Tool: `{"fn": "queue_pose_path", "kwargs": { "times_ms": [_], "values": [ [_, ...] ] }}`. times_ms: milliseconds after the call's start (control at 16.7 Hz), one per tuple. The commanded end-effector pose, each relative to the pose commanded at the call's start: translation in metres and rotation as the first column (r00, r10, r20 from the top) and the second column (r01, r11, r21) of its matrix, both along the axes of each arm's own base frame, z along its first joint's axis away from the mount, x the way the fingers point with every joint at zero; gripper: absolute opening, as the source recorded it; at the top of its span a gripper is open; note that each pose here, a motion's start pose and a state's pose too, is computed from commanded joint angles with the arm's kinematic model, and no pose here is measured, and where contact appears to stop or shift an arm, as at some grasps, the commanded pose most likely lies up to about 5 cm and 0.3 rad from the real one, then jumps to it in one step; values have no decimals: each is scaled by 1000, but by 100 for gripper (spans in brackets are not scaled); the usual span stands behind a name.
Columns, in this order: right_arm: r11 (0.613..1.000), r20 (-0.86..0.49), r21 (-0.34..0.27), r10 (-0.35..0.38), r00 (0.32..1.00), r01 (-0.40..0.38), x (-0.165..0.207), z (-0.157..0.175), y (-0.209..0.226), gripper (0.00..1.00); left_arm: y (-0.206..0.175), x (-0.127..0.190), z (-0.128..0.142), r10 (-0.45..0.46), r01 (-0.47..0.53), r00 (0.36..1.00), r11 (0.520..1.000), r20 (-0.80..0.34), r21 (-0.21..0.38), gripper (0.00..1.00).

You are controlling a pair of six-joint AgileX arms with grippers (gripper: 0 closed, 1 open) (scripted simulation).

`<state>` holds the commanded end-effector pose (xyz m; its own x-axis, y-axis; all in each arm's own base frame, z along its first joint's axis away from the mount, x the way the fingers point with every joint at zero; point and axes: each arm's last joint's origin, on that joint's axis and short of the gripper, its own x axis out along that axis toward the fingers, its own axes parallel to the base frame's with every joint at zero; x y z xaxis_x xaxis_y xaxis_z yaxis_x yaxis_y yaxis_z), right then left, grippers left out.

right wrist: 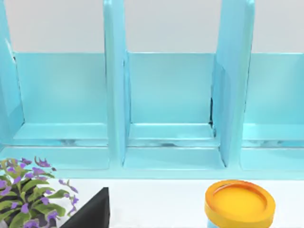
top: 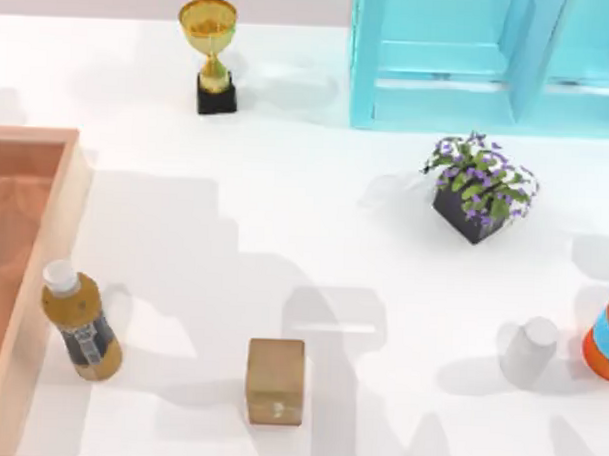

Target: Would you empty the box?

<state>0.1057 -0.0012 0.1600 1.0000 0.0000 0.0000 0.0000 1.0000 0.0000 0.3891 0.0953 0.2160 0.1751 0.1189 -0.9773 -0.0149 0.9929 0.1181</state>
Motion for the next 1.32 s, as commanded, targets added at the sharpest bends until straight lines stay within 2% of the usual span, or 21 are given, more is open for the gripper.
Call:
{"fn": "queue_pose_path", "kwargs": {
  "times_ms": [180, 360, 540, 660, 1020, 1140, 1320],
  "values": [
    [1000, 0, 0, 0, 1000, 0, 0, 0, 0, 100, -3, 4, 42, -7, 7, 999, 1000, 32, 18, 0],
    [1000, 0, 0, 0, 1000, 0, 0, 0, 0, 100, -10, -9, 66, -35, 34, 998, 999, -46, -24, 0],
    [1000, 0, 0, 0, 1000, 0, 0, 0, 0, 100, -11, -24, 72, -52, 40, 989, 995, -141, -87, 0],
    [1000, 0, 0, 0, 1000, 0, 0, 0, 0, 100, -10, -29, 74, -53, 35, 985, 993, -167, -111, 0],
    [1000, 0, 0, 0, 1000, 0, 0, 0, 0, 100, -14, -25, 70, -54, 36, 984, 993, -172, -108, 0],
    [1000, 0, 0, 0, 1000, 0, 0, 0, 0, 100, -28, -17, 69, -45, 32, 988, 995, -145, -92, 0],
    [1000, 0, 0, 0, 1000, 0, 0, 0, 0, 100, -66, -1, 74, -35, 32, 998, 997, -43, -65, 0]
  ]
}}
